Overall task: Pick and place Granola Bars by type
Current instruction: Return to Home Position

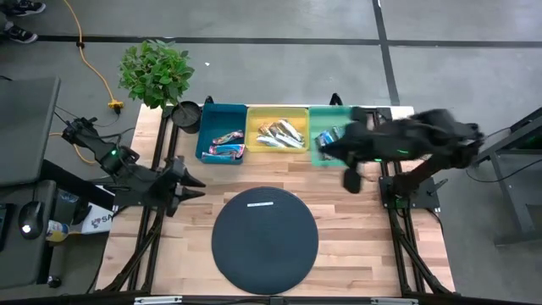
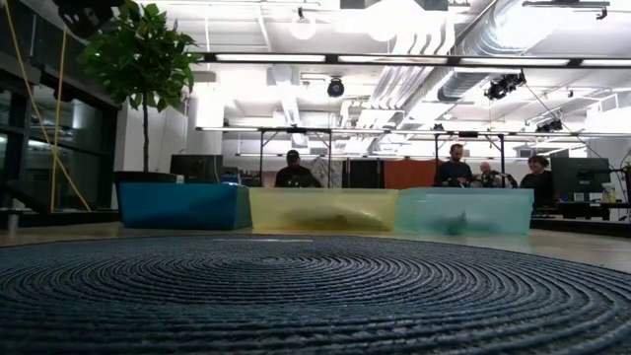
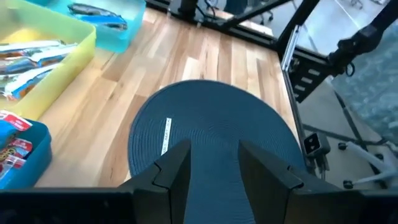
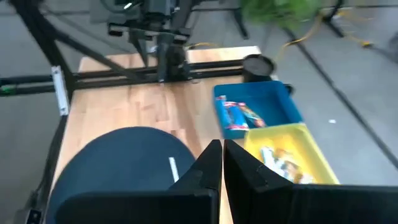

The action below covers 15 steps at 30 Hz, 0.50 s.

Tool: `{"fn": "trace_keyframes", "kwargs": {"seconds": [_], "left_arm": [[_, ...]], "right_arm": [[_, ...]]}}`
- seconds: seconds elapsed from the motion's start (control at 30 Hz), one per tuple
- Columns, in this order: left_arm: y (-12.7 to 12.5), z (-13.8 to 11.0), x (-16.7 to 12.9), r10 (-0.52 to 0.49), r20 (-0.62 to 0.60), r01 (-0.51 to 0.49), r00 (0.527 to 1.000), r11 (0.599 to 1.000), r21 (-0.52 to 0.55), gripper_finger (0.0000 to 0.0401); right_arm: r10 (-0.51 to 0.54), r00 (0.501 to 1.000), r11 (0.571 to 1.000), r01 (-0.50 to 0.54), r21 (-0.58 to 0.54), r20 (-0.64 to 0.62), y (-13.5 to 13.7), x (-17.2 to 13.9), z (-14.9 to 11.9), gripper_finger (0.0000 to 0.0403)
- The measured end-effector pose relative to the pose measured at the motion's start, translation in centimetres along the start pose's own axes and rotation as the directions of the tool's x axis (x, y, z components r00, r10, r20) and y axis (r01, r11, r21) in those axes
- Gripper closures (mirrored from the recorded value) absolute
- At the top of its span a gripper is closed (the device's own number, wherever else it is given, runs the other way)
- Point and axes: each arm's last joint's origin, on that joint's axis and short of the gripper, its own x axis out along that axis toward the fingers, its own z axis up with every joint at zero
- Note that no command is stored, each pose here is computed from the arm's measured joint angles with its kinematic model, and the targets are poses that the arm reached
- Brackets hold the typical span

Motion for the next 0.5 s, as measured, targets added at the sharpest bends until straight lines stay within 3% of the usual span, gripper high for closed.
{"fn": "trace_keyframes", "kwargs": {"seconds": [0.23,0.37,0.5], "left_arm": [[0.6,0.2,-0.9,0.016,0.055,-0.015,0.998,1.0,-0.021,0.027],[0.8,0.0,-0.8,0.031,0.109,-0.027,0.994,0.999,-0.042,0.027],[1.0,-1.5,0.5,-0.013,0.2,0.031,0.98,0.996,-0.086,0.027]], "right_arm": [[-0.075,0.994,0.996,0.071,0.05,0.085,-0.4,-7.2,-2.5,0.0402],[-0.094,0.987,0.995,0.087,0.055,0.129,-0.9,-9.1,-4.9,0.0402],[-0.105,0.983,0.989,0.087,0.12,0.15,-2.1,-9.5,-9.2,0.0403]]}}
